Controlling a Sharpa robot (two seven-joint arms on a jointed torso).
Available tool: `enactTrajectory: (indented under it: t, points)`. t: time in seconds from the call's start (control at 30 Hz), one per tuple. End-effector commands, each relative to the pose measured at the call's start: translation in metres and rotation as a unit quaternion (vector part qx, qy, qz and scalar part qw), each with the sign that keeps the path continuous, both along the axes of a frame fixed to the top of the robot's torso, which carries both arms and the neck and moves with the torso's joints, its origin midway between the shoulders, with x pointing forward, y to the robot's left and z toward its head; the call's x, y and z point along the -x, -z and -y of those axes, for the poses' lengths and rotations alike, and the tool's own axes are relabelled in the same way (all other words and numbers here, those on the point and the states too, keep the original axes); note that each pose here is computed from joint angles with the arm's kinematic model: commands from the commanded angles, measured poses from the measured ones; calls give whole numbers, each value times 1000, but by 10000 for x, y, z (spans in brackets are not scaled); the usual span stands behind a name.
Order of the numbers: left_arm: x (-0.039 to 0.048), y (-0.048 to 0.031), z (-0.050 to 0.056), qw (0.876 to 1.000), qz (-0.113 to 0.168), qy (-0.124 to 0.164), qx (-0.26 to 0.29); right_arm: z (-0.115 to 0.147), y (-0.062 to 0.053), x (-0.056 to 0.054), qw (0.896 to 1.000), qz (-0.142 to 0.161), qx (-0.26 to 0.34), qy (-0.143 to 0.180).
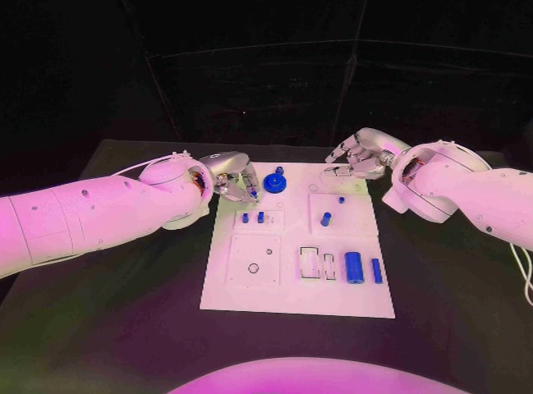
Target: Assemble the parts on the task board
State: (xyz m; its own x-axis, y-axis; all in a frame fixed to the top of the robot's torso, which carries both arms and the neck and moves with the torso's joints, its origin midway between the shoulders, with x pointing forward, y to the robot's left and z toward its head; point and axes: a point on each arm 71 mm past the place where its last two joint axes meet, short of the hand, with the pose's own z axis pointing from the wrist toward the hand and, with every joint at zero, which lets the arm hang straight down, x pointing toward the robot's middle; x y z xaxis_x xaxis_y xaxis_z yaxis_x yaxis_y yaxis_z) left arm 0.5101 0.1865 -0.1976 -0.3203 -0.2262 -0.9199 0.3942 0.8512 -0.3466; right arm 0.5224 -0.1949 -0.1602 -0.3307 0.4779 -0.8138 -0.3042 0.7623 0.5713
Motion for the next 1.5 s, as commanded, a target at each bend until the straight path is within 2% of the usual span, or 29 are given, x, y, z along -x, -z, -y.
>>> enactTrajectory:
  t: [0.03, 0.37, 1.5]
  points:
    - [-1, 18, 5, 1000, -17, 1, -6, -8, -13, 1, 1000, 3, -1, -3]
    - [-18, 43, 68, 1000, -27, 9, -14, -18, -14, 2, 1000, 3, -1, -4]
    - [-50, 75, 124, 999, -37, 16, -22, -24, -15, 2, 1000, 4, -2, -5]
